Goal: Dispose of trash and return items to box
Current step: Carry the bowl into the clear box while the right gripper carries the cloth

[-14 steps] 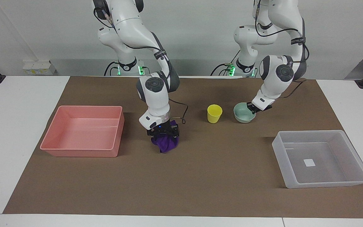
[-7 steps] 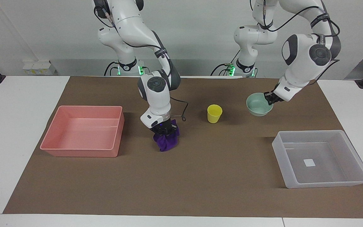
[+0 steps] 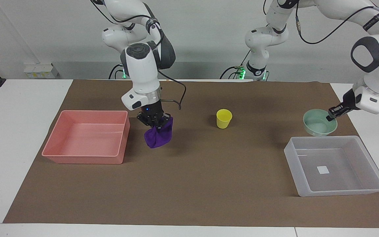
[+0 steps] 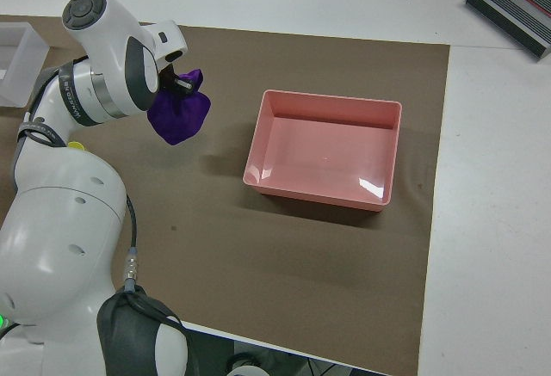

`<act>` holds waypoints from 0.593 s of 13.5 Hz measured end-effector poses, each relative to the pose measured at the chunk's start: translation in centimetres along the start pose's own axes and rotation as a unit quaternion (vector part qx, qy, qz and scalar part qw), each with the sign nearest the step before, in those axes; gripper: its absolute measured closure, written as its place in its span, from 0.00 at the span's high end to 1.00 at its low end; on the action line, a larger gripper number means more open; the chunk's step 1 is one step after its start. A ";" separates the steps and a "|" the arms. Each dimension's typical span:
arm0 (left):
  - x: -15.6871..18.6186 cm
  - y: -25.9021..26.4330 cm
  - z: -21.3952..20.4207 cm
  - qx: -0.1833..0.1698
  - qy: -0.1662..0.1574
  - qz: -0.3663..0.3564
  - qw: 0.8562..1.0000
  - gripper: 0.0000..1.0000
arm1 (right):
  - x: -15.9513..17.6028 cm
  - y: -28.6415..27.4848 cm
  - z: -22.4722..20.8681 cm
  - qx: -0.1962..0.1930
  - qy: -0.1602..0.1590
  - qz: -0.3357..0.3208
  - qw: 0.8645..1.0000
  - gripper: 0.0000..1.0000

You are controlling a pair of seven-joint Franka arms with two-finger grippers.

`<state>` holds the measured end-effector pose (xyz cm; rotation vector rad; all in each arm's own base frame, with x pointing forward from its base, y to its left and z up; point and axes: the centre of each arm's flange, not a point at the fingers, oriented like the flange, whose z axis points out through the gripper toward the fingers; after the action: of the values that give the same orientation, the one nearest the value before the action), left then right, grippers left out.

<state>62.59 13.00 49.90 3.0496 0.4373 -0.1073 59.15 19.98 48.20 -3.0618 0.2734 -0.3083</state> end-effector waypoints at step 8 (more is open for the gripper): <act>9.1 -3.3 9.5 -0.023 0.079 -0.022 0.996 0.03 | 4.5 18.9 -4.3 -0.040 -0.016 -0.028 0.999 0.07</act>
<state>69.80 18.03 39.58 3.0154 0.5076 0.1421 59.40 0.48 51.99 -3.1548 0.2029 -0.2566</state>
